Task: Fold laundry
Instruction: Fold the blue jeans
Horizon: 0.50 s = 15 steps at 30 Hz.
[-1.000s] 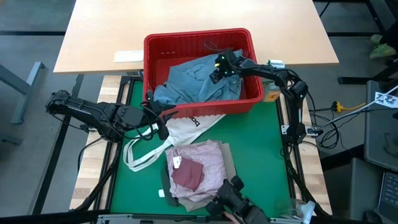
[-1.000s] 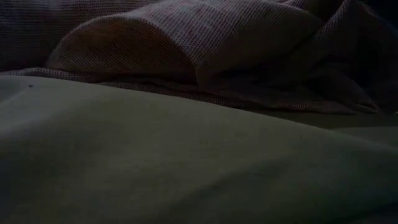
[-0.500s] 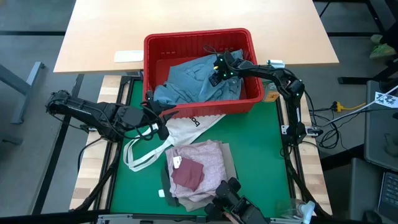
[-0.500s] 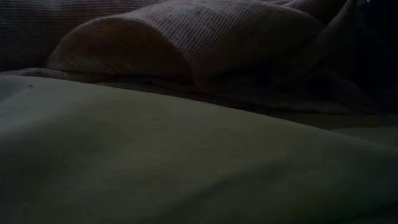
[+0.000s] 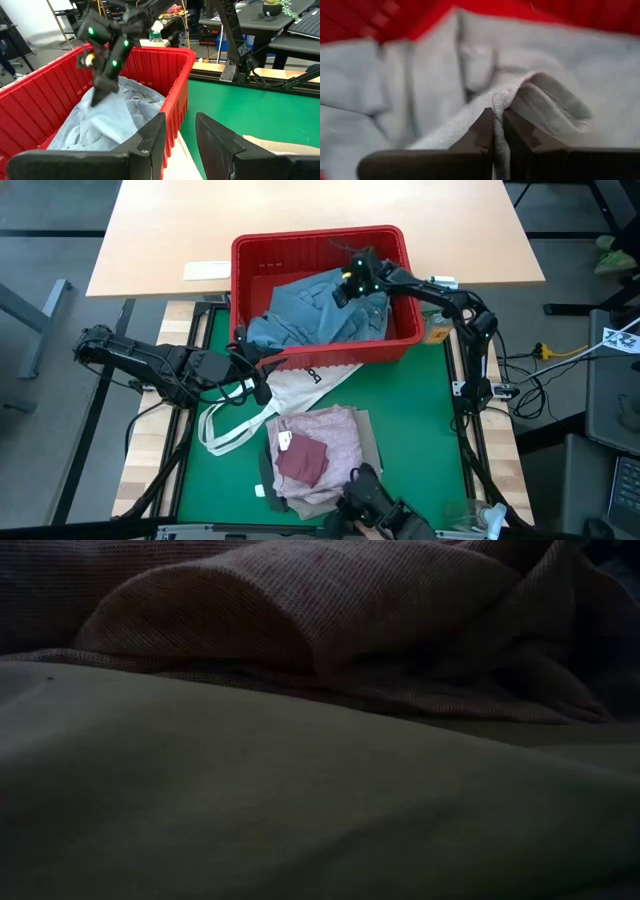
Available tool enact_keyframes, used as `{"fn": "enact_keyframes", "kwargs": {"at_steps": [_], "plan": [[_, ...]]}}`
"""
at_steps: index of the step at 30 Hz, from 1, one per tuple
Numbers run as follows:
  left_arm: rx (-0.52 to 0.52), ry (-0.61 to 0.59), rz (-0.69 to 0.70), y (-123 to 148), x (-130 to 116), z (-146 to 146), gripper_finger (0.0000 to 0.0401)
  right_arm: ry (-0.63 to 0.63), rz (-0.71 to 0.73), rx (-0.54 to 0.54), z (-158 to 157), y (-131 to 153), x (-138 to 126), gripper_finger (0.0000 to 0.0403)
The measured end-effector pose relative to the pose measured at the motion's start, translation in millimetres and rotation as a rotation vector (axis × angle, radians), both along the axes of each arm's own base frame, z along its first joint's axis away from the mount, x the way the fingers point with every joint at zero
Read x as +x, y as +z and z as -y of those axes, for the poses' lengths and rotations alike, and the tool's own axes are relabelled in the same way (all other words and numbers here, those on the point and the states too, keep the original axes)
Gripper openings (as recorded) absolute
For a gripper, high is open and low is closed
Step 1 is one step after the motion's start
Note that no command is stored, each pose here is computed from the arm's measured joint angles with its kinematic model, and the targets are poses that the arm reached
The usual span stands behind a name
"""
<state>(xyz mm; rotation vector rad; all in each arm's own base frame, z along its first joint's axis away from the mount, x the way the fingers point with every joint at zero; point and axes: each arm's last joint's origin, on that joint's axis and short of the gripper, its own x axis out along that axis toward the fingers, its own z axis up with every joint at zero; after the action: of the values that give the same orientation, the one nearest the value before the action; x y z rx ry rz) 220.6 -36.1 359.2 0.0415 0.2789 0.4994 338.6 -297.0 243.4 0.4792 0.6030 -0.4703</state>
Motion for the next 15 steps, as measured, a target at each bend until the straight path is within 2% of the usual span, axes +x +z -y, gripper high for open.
{"fn": "enact_keyframes", "kwargs": {"at_steps": [3,8,15], "plan": [[0.000,0.000,0.000,0.0,0.0,0.0,0.0102,0.039,0.076,-0.035,-2.7,28.2,4.5,0.0010],[0.001,0.000,0.000,0.0,0.0,0.0,0.0102,0.103,0.155,-0.069,-13.5,71.1,16.7,0.0022],[0.019,0.032,-0.001,0.2,-0.4,-1.0,0.0102,0.226,0.290,-0.148,-48.2,135.7,38.7,0.0008]]}}
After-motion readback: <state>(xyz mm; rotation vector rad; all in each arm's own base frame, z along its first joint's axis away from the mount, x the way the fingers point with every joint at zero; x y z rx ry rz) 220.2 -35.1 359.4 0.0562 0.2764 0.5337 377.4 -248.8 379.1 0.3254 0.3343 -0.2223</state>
